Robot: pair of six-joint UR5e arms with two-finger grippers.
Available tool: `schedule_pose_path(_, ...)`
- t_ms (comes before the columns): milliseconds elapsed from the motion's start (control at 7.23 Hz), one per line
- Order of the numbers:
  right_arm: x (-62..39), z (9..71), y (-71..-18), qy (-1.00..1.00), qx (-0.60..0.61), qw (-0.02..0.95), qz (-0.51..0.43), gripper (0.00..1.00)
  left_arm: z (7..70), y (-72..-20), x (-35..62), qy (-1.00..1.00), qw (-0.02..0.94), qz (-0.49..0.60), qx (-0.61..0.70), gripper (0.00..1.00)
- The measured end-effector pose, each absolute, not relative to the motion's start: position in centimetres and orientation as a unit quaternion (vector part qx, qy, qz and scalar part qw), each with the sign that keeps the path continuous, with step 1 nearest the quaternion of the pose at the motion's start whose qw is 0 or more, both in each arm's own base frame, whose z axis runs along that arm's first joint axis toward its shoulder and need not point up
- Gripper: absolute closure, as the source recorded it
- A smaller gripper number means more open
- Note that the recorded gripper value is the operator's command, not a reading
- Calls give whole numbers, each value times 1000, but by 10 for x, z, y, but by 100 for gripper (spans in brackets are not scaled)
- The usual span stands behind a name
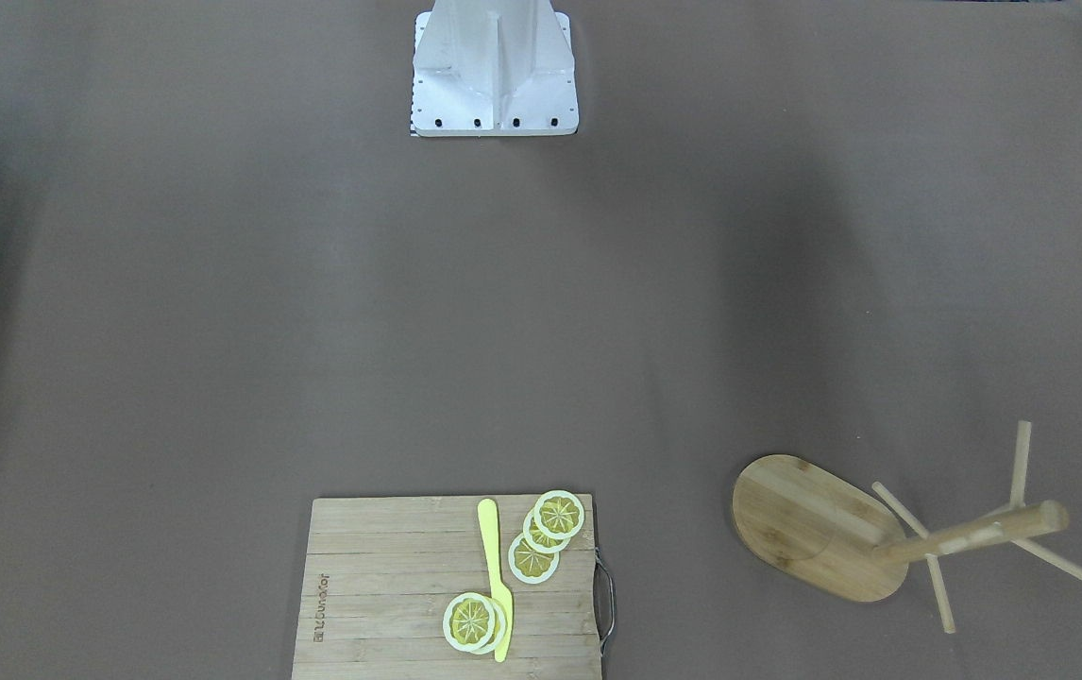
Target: Hang cup on storage rack
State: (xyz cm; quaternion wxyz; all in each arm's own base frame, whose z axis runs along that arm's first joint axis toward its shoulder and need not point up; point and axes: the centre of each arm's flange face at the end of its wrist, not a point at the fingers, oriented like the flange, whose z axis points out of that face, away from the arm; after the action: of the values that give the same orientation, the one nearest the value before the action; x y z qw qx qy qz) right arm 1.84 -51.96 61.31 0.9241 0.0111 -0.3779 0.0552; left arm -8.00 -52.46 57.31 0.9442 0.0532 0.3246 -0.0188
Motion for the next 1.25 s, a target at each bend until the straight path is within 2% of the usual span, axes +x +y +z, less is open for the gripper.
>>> schedule_pose_path(415, 16, 622, -505, -397, -3, 916, 56, 0, 564, -525, -76, 349, 935, -14, 59, 2)
schedule_pose_path(969, 23, 657, -400, -416, 33, 909, 1, 0, 554, -525, -76, 349, 935, -10, 68, 2)
schedule_pose_path(1246, 26, 702, -375, -416, 37, 909, -5, 1, 553, -525, -76, 350, 934, -11, 68, 1)
